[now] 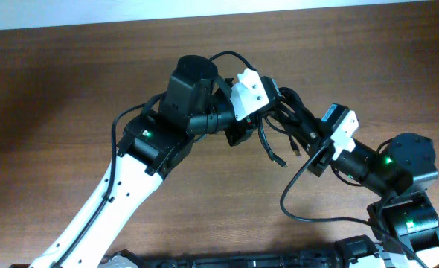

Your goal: Untangle cables

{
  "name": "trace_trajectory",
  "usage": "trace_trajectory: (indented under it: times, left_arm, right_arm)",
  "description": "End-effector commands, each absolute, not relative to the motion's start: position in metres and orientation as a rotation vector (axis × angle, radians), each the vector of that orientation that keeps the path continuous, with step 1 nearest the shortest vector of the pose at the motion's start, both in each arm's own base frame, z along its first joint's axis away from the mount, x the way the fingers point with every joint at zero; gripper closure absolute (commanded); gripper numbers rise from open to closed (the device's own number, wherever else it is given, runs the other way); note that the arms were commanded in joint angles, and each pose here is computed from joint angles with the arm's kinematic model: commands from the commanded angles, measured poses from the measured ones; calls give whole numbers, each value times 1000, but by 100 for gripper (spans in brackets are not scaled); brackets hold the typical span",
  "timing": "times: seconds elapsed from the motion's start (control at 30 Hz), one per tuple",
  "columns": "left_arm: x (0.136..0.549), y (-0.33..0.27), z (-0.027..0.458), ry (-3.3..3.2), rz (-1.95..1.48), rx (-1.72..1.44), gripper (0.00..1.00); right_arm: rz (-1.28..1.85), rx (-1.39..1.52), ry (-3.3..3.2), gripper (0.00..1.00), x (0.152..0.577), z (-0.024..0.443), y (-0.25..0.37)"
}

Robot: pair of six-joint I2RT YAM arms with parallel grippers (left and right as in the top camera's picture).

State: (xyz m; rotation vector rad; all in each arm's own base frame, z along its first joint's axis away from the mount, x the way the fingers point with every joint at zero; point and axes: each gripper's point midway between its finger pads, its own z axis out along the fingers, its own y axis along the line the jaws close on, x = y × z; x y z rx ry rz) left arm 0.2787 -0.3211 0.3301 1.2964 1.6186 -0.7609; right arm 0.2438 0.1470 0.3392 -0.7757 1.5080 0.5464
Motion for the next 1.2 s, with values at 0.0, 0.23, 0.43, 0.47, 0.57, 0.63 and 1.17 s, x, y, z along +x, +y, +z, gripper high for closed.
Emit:
trace_trajectory:
  times: [0.0, 0.23, 0.43, 0.47, 0.57, 0.63, 1.17]
  left_arm:
    - [274, -319, 348, 1565, -745, 1295, 83]
    - [279, -301, 359, 1577, -718, 1243, 1]
    - [295, -265, 368, 1632, -596, 1140, 1]
    - [297, -259, 371, 1635, -582, 1124, 1]
    - [299, -251, 376, 1633, -565, 1101, 1]
    - [301, -247, 377, 1640, -560, 1085, 1]
    - [308, -242, 377, 1681, -536, 1020, 1]
  right_arm:
    - [549, -797, 1485, 96, 240, 343, 149]
    - [545, -792, 1494, 96, 241, 341, 148]
    - [532, -773, 1527, 96, 244, 336, 145]
    - [534, -772, 1536, 96, 244, 334, 145]
    - [539, -772, 1551, 96, 243, 331, 145]
    - [541, -772, 1553, 96, 243, 330, 145]
    - [616, -815, 1569, 96, 232, 323, 153]
